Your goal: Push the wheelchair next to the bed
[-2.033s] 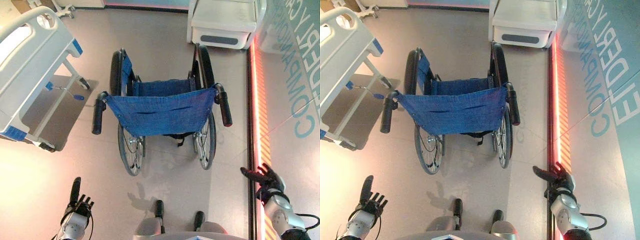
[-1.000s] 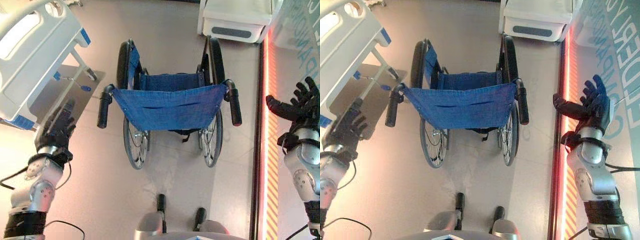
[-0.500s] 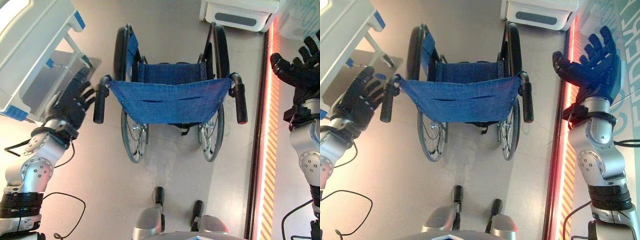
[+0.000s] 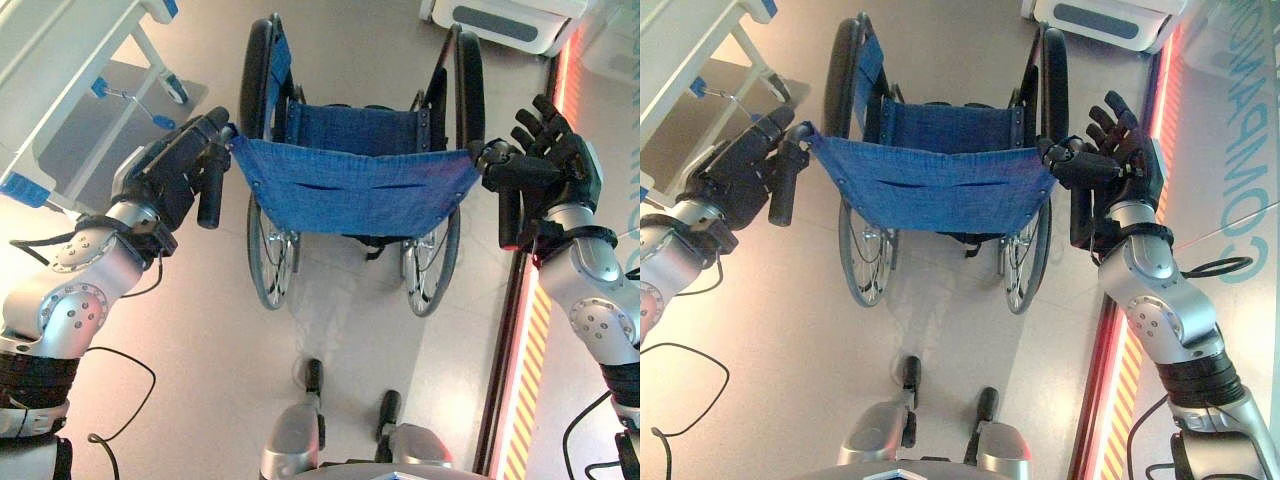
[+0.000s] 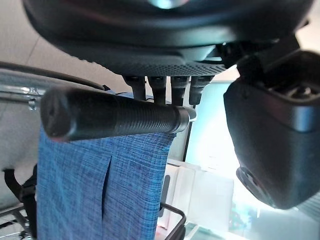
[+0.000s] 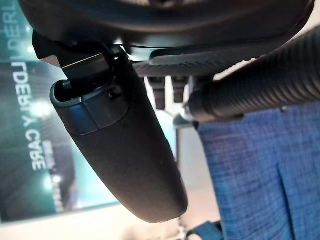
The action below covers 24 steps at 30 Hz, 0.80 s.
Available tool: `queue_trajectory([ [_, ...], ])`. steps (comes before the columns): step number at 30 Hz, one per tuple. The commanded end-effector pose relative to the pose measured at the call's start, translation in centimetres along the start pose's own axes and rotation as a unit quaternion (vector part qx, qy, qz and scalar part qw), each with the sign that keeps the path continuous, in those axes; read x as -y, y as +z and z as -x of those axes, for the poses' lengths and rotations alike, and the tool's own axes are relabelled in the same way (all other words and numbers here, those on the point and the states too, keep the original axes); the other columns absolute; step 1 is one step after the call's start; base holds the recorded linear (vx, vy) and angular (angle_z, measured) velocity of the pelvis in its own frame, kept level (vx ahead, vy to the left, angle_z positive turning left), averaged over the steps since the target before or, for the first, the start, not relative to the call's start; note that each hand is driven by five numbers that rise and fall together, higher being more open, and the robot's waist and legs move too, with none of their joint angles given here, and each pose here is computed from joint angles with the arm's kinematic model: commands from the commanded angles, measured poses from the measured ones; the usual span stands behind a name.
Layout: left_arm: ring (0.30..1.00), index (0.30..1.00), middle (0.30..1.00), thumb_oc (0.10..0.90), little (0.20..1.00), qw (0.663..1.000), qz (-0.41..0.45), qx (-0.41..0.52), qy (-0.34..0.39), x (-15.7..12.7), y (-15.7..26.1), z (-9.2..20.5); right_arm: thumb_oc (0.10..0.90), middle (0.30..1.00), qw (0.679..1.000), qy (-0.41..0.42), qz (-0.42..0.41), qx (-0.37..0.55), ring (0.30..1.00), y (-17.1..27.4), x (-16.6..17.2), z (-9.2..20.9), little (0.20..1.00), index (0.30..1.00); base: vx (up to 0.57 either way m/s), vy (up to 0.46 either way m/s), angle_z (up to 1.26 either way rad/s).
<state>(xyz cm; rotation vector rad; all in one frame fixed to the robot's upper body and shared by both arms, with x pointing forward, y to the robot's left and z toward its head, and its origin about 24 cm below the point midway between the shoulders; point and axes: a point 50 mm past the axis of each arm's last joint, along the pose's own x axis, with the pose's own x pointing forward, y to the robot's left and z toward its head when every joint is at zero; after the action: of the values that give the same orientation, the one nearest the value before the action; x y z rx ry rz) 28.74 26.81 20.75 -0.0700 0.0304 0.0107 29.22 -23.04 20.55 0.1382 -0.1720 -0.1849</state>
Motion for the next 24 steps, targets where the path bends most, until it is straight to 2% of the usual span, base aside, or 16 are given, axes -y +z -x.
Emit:
queue_trajectory([
  [1, 0.900, 0.900, 0.900, 0.800, 0.900, 0.994, -0.078, 0.065, -0.046, 1.8, 3.6, 0.2, 0.800, 0.900, 0.994, 0.008, 0.037, 0.103, 0.900, 5.5, -0.5, -0.6, 0.900, 0.900, 0.00, -0.004, -0.03],
  [6, 0.900, 0.900, 0.900, 0.800, 0.900, 0.992, -0.108, 0.060, -0.021, 0.3, 4.4, 0.3, 0.800, 0.900, 0.994, -0.010, 0.066, 0.088, 0.900, 5.7, 0.3, -1.1, 0.900, 0.900, 0.00, -0.003, -0.02],
  [13, 0.900, 0.900, 0.900, 0.800, 0.900, 0.989, -0.124, 0.081, -0.002, -1.2, 6.4, 0.7, 0.800, 0.900, 0.970, -0.066, 0.176, 0.153, 0.900, 8.3, 1.6, -1.2, 0.900, 0.900, 0.00, 0.000, 0.00],
  [20, 0.900, 0.900, 0.900, 0.800, 0.900, 0.988, -0.122, 0.089, 0.002, -1.5, 7.1, 1.0, 0.800, 0.900, 0.958, -0.059, 0.226, 0.168, 0.900, 9.8, 1.1, -0.7, 0.900, 0.900, 0.00, 0.000, 0.00],
  [24, 0.900, 0.900, 0.900, 0.800, 0.900, 0.989, -0.113, 0.095, 0.002, -1.2, 7.1, 1.1, 0.800, 0.900, 0.969, -0.022, 0.215, 0.116, 0.900, 8.6, 0.6, -0.7, 0.900, 0.900, 0.00, 0.000, 0.00],
])
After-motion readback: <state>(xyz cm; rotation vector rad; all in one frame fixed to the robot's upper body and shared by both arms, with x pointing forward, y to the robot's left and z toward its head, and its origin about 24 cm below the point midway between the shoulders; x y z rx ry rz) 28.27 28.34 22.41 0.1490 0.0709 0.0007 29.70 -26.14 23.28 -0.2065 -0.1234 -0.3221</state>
